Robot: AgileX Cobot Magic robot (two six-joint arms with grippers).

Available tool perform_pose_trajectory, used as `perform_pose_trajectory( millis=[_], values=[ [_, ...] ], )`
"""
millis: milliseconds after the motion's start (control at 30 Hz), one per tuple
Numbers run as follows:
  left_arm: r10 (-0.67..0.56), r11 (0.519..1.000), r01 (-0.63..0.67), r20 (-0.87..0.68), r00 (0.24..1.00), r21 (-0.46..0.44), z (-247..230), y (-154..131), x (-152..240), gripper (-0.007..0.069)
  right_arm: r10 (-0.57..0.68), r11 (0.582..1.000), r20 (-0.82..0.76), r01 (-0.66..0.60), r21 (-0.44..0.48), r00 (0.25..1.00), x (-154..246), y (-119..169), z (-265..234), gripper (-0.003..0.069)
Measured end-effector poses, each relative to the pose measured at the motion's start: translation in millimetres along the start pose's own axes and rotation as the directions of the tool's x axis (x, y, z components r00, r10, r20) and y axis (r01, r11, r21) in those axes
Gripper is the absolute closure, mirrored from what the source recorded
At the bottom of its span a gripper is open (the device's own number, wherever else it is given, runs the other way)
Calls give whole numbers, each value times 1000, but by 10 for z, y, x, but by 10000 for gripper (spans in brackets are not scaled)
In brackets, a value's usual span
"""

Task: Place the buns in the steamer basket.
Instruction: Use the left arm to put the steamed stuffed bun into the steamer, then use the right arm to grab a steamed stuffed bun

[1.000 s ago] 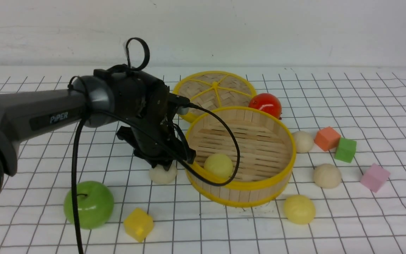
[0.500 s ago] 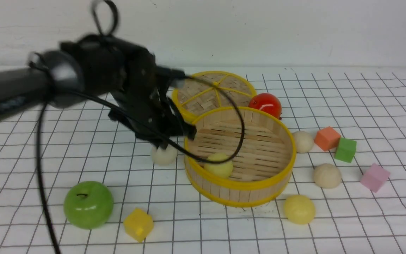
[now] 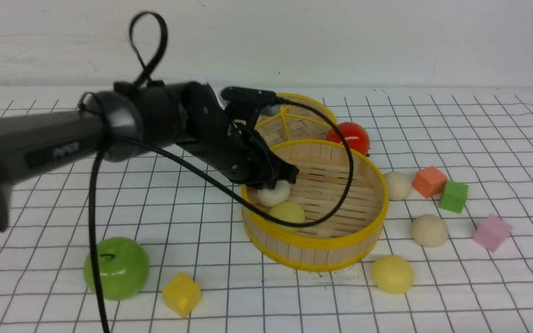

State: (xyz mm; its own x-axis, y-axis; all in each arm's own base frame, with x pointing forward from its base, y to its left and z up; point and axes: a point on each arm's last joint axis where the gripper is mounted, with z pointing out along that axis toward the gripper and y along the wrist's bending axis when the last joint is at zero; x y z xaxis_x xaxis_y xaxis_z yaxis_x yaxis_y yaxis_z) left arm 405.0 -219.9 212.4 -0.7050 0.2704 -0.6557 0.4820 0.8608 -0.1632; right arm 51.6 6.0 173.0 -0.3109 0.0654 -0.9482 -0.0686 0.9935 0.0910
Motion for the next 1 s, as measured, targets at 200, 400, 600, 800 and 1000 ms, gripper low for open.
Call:
perform_pose_trajectory(
  millis=[200,400,600,800,1000],
  values=[
    [-3,1000,3,20,1000,-10,43,29,-3,343,0,1000,0,0,0,1000,0,0,0,418],
    [-26,999,26,8,1000,25,-392,-84,-127,216,0,1000,0,0,0,1000,0,0,0,418],
    [-13,999,8,103,995,51,-1386,-267,-322,460,0,1000,0,0,0,1000,0,0,0,418],
    [-18,999,6,245,969,46,-2291,-346,211,638,0,1000,0,0,0,1000,0,0,0,418],
    [-121,992,93,437,891,83,-2726,-313,1096,638,0,1000,0,0,0,1000,0,0,0,418]
  ],
)
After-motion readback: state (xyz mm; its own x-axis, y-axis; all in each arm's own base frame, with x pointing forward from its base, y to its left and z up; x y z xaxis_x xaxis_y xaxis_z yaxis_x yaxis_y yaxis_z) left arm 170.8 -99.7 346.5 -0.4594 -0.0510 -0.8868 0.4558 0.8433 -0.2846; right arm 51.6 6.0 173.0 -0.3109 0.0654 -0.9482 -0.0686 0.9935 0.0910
